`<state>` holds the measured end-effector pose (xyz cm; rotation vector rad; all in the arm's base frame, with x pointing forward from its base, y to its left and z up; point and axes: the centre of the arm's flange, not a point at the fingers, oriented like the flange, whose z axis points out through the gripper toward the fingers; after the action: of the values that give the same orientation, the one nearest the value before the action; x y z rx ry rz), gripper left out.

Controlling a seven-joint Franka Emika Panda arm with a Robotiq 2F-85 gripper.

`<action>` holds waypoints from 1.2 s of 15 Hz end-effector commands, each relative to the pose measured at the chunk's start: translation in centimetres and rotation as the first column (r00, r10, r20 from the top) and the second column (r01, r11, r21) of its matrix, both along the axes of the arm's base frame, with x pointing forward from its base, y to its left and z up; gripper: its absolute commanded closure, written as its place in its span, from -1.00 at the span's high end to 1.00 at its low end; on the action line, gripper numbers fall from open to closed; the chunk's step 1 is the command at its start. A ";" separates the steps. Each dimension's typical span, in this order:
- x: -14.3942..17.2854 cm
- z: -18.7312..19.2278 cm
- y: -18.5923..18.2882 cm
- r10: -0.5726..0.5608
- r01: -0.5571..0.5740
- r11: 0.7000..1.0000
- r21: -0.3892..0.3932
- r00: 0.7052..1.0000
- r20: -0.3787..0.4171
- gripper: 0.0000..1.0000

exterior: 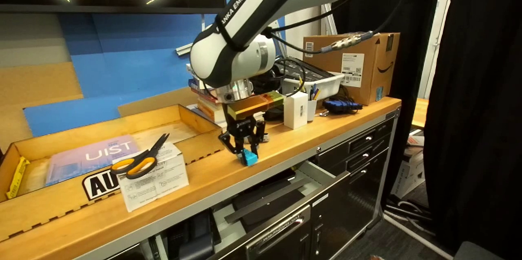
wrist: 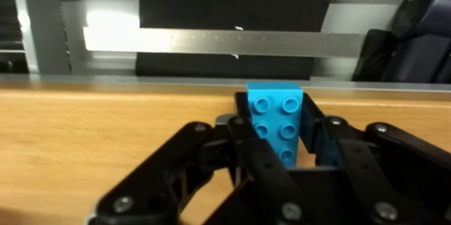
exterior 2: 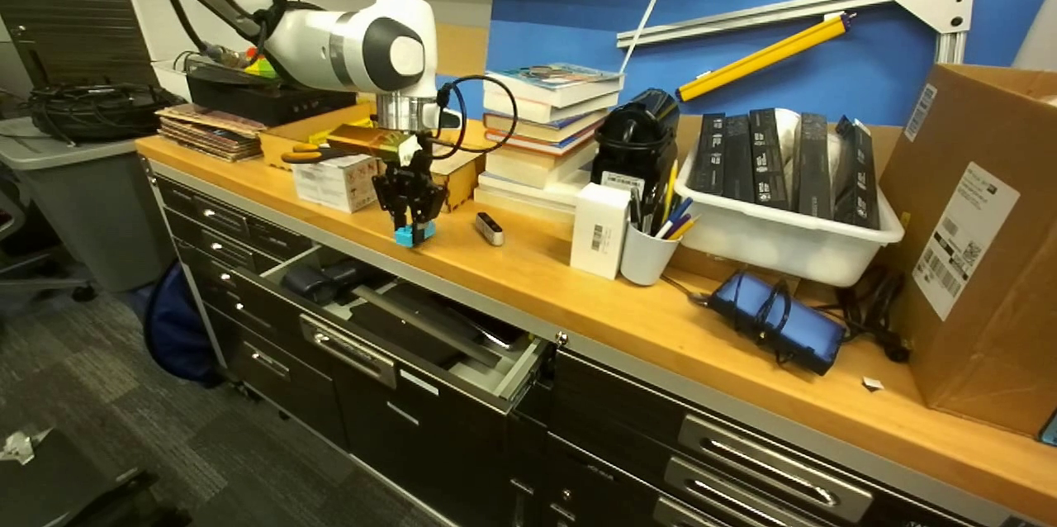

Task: Put the blue object in the open drawer then close the drawer

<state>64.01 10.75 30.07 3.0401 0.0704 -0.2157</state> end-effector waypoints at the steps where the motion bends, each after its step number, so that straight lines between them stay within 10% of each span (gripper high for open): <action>1: -5.6 1.3 -5.6 -0.120 0.120 0.992 -0.027 0.993 -0.006 -0.73; 6: -7.7 -1.8 -9.6 -0.224 0.221 0.972 -0.083 0.974 -0.034 -0.74; 7: -7.9 -2.3 -9.8 -0.240 0.236 0.968 -0.090 0.970 -0.042 0.04; 12: -8.7 -3.2 -9.9 -0.309 0.305 0.949 -0.086 0.950 -0.041 0.82; 18: -14.4 -2.7 -13.9 -0.383 0.372 0.922 -0.110 0.917 -0.112 1.00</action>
<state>53.85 -1.09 26.20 2.9287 -0.4423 -0.4007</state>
